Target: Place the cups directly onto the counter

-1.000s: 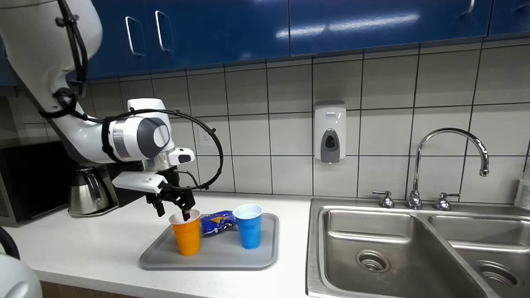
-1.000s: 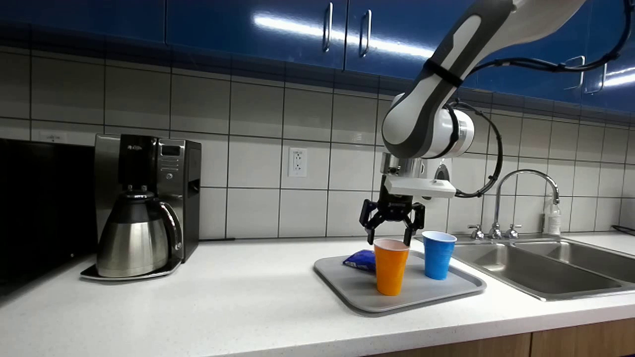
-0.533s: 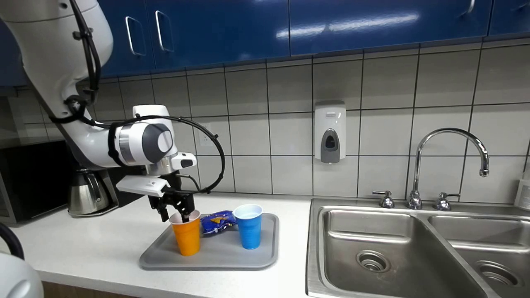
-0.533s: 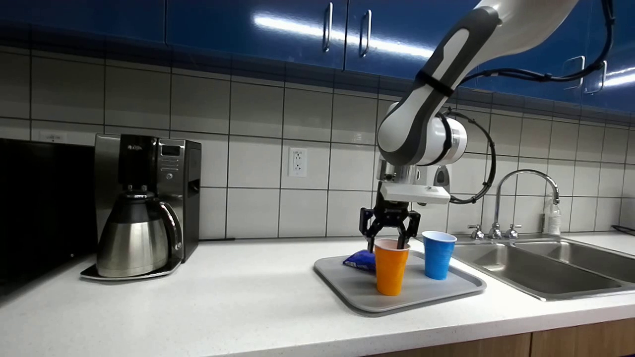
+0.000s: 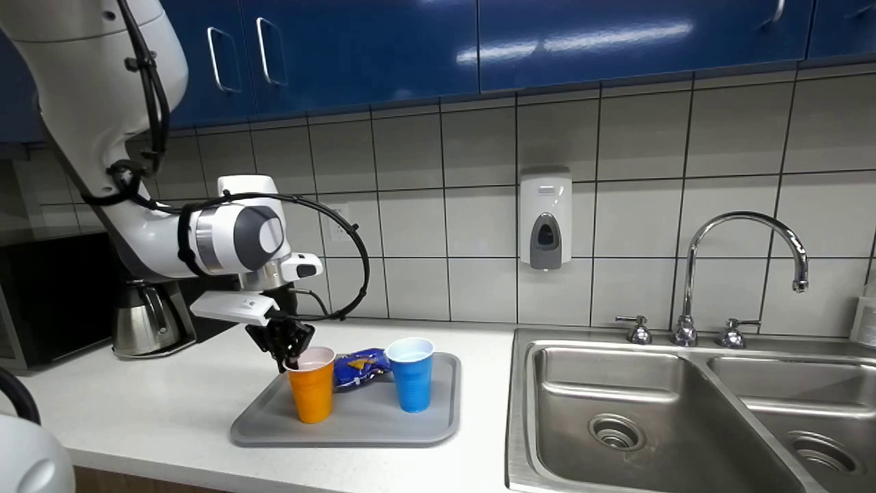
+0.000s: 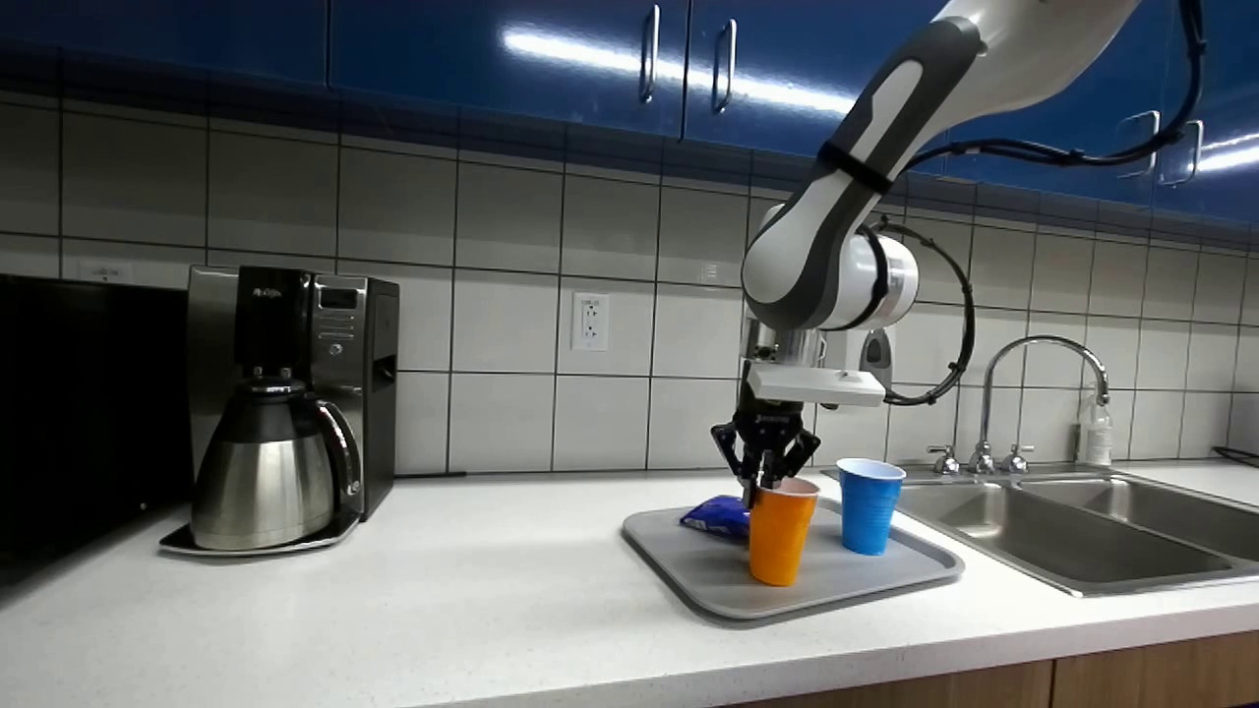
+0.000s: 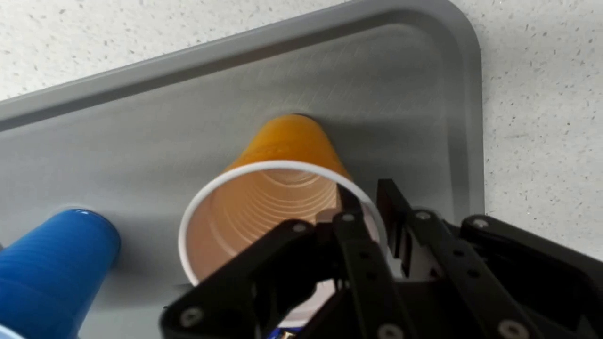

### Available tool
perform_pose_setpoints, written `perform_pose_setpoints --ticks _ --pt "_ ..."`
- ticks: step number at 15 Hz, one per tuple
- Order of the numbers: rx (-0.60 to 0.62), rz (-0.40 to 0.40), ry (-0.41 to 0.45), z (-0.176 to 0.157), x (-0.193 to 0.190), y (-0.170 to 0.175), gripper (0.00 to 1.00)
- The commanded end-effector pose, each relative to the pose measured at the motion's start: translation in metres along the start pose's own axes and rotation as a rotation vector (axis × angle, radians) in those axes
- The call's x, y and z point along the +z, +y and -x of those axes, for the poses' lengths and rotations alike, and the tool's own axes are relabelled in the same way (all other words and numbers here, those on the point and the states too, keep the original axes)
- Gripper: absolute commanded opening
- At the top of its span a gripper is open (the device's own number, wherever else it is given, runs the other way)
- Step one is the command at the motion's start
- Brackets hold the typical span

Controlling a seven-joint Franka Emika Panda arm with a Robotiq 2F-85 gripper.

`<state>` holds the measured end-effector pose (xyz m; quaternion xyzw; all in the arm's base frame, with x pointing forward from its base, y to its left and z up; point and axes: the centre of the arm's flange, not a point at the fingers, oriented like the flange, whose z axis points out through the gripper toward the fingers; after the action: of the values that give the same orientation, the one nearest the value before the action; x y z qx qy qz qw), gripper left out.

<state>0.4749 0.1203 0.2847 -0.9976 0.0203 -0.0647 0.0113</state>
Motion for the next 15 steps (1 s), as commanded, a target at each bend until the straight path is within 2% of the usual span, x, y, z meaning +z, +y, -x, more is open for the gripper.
perform_pose_setpoints --ticks 1,7,15 --pt "-0.024 0.006 0.018 -0.001 -0.008 -0.005 0.0" --pt "-0.034 0.004 0.05 0.009 -0.032 -0.008 0.01" --pt "-0.054 -0.007 0.135 0.035 -0.089 -0.013 0.01"
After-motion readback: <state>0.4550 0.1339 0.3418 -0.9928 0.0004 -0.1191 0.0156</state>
